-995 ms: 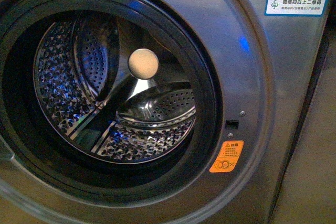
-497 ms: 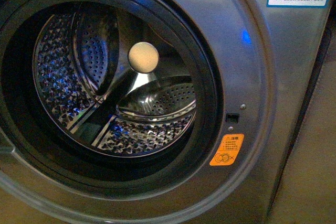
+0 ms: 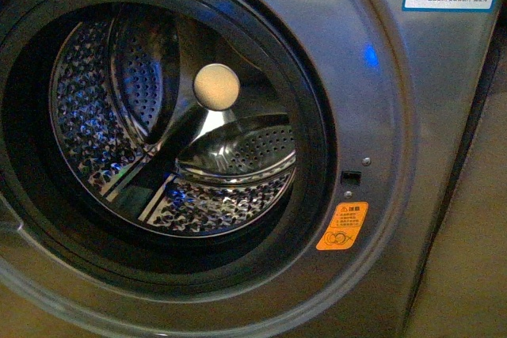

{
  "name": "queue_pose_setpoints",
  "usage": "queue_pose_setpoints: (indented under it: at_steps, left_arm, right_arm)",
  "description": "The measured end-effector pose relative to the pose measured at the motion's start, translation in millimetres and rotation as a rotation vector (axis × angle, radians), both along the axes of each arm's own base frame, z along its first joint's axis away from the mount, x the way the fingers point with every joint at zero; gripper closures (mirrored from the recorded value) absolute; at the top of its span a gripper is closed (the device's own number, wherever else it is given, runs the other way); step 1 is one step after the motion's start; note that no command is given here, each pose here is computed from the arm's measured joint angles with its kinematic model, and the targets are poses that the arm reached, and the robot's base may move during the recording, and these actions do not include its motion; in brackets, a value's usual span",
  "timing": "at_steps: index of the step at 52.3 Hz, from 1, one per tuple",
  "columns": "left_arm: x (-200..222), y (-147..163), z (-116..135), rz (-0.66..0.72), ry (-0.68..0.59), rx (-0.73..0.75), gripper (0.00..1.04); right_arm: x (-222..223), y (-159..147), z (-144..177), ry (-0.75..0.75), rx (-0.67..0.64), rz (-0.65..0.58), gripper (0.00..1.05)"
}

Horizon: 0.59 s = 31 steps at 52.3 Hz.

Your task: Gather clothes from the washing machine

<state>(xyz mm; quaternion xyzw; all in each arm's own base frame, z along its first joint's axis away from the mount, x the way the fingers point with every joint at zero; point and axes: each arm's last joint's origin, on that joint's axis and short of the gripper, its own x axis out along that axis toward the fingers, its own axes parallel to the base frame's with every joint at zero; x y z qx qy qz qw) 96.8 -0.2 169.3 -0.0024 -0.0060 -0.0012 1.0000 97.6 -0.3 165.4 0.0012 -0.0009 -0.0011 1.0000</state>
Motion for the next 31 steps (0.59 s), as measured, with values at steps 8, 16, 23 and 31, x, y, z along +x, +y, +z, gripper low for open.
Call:
queue_pose_setpoints:
  at_steps: [8, 16, 23, 31]
  left_arm:
    - [0.0, 0.0, 0.0, 0.0, 0.0, 0.0, 1.01]
    - [0.0, 0.0, 0.0, 0.0, 0.0, 0.0, 1.01]
    - [0.0, 0.0, 0.0, 0.0, 0.0, 0.0, 0.83]
    - [0.0, 0.0, 0.0, 0.0, 0.0, 0.0, 0.51]
  right_arm:
    - [0.0, 0.0, 0.0, 0.0, 0.0, 0.0, 1.02]
    - [0.0, 0.0, 0.0, 0.0, -0.002, 0.0, 0.92]
    - [0.0, 0.0, 0.0, 0.0, -0.002, 0.0, 0.71]
    - [0.0, 0.0, 0.0, 0.0, -0.002, 0.0, 0.4]
